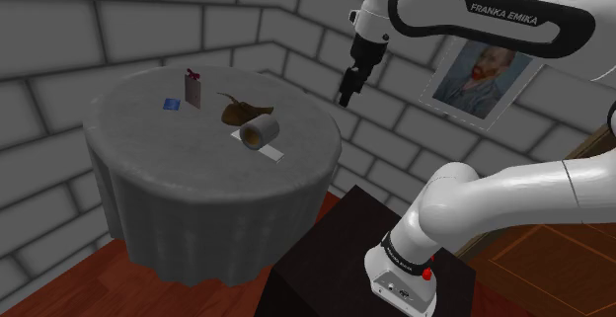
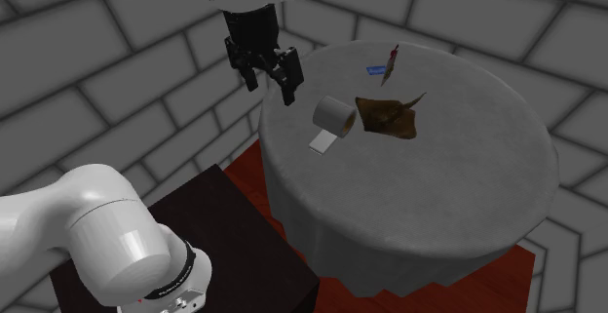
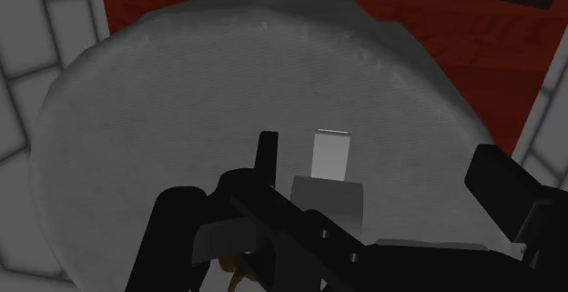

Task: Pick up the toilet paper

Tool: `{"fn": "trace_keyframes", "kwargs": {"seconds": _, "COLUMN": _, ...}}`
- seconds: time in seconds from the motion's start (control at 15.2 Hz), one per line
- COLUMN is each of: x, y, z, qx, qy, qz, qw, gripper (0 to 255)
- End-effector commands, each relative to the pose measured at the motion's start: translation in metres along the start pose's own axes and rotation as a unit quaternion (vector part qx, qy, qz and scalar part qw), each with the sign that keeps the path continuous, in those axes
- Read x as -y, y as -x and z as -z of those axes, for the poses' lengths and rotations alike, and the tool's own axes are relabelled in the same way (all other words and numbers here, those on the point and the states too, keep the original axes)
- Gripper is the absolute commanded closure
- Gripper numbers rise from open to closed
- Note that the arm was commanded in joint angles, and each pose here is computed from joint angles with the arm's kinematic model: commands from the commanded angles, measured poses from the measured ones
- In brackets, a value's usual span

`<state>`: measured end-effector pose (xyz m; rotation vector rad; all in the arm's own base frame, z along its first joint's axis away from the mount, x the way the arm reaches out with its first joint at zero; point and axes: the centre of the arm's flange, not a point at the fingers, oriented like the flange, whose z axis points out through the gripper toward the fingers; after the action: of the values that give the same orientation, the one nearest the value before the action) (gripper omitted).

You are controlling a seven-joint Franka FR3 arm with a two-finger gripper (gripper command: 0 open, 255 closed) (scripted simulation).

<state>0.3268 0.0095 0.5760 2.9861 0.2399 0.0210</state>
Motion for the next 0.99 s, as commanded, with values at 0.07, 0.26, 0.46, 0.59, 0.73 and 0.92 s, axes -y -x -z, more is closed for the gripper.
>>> {"fn": "trace_keyframes", "kwargs": {"seconds": 0.07, "x": 0.013, "y": -0.01, "z": -0.005, "qx": -0.001, "qy": 0.022, "qz": 0.0, "qw": 0.9998, "gripper": 0}}
{"fn": "trace_keyframes", "kwargs": {"seconds": 0.26, "x": 0.051, "y": -0.04, "z": -0.024, "qx": -0.003, "qy": 0.087, "qz": 0.002, "qw": 0.9962, "gripper": 0}}
{"fn": "trace_keyframes", "kwargs": {"seconds": 0.46, "x": 0.087, "y": -0.071, "z": -0.048, "qx": -0.006, "qy": 0.152, "qz": 0.003, "qw": 0.9883, "gripper": 0}}
{"fn": "trace_keyframes", "kwargs": {"seconds": 0.59, "x": 0.109, "y": -0.091, "z": -0.066, "qx": -0.007, "qy": 0.195, "qz": 0.004, "qw": 0.9807, "gripper": 0}}
{"fn": "trace_keyframes", "kwargs": {"seconds": 0.73, "x": 0.129, "y": -0.111, "z": -0.086, "qx": -0.009, "qy": 0.238, "qz": 0.005, "qw": 0.9712, "gripper": 0}}
{"fn": "trace_keyframes", "kwargs": {"seconds": 0.92, "x": 0.156, "y": -0.141, "z": -0.119, "qx": -0.011, "qy": 0.301, "qz": 0.007, "qw": 0.9534, "gripper": 0}}
